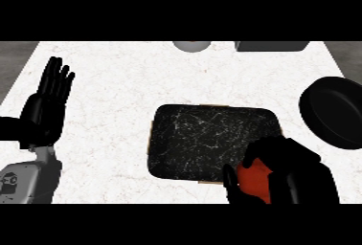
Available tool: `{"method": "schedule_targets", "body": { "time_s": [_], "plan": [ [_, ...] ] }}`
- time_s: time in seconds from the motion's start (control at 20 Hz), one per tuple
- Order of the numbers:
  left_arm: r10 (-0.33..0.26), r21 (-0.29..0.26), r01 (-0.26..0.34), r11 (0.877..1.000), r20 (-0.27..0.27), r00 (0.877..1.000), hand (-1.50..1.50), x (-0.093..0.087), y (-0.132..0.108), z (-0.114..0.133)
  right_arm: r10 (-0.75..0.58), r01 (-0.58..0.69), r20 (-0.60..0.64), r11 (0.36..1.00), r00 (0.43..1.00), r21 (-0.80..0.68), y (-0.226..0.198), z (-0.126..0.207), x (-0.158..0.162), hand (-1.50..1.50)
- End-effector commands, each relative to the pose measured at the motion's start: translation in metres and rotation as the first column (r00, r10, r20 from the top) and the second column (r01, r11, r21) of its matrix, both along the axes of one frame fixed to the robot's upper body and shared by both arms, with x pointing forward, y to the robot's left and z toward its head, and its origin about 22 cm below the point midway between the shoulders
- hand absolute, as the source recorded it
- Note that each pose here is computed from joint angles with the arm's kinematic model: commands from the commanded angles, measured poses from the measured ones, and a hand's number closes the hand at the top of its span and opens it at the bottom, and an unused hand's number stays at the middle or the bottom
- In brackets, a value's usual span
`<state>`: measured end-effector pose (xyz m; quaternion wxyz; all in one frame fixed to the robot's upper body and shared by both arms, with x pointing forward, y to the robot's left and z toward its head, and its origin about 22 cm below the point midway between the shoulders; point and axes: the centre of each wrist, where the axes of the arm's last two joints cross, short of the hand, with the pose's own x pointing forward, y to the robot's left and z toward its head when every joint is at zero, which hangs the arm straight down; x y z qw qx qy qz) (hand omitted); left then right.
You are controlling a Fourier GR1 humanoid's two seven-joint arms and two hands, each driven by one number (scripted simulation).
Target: Pick the bell pepper from the tray and place it in the pot
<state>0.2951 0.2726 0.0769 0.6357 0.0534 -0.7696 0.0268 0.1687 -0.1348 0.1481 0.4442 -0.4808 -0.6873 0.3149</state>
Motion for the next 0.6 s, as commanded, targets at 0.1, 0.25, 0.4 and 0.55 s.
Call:
{"method": "schedule_targets", "body": {
  "time_s": [0.1, 0.25, 0.4, 0.55],
  "plan": [
    [-0.009, 0.016, 0.009, 1.000, -0.002, 1.000, 0.00, -0.001, -0.010, -0.010, -0.170, 0.159, 0.138, 0.984, 0.976, 0.085, -0.056, 0.042, -0.005, 1.50],
    [-0.016, 0.006, 0.016, 1.000, 0.020, 1.000, 0.00, -0.004, 0.003, 0.014, -0.229, 0.224, 0.101, 0.973, 0.968, 0.055, -0.090, 0.049, 0.001, 1.50],
    [-0.009, 0.007, 0.009, 1.000, 0.010, 1.000, 0.00, 0.013, -0.005, -0.012, -0.262, 0.260, 0.056, 0.965, 0.963, 0.039, -0.134, 0.038, 0.011, 1.50],
    [-0.001, 0.009, 0.001, 1.000, 0.000, 1.000, 0.00, 0.009, -0.005, -0.006, -0.287, 0.286, 0.029, 0.958, 0.957, 0.036, -0.178, 0.047, 0.024, 1.50]
  ]
}}
